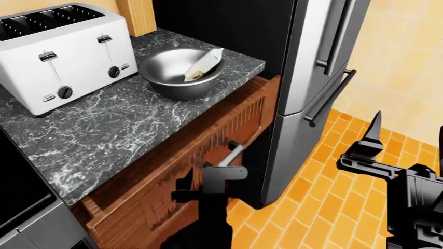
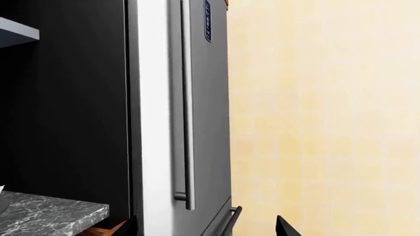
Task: Place the bar in the bowl and close the drawer.
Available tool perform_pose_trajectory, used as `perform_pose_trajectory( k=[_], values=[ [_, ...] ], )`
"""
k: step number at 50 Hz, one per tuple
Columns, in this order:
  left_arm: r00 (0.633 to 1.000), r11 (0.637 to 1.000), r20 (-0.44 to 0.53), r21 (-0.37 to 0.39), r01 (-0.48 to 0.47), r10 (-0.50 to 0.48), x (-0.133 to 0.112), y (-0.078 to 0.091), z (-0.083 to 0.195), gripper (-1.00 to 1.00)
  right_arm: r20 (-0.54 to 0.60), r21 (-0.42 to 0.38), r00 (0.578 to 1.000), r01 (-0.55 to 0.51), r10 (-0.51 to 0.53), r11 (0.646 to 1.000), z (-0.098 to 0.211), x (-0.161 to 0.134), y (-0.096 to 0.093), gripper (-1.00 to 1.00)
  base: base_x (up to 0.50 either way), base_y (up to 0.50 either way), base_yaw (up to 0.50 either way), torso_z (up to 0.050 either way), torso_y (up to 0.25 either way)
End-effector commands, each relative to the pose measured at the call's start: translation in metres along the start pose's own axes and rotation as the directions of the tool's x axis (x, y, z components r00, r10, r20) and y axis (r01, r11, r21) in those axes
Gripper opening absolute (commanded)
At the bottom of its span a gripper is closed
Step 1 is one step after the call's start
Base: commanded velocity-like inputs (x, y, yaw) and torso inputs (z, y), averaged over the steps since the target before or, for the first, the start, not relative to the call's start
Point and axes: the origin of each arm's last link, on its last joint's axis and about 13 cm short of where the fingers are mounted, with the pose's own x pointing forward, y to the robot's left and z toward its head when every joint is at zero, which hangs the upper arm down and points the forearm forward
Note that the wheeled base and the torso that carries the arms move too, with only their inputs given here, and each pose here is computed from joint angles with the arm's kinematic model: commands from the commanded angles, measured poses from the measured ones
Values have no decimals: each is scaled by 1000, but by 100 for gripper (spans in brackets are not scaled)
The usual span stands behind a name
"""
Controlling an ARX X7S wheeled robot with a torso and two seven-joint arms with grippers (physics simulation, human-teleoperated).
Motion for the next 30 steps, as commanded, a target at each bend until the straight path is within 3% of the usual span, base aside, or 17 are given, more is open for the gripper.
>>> perform_pose_trajectory(
  k=[1, 30],
  values=[
    [992, 991, -15, -25, -129, 128, 14, 10, 4, 100, 1, 1, 1000, -1, 1, 1000, 1, -1, 0, 100, 0, 0, 0, 0, 0],
    [934, 933, -29, -41, -357, 356, 52, 47, 16, 100, -2, -9, 1000, -4, 4, 1000, 3, 1, 1, 100, 0, 0, 0, 0, 1]
  ],
)
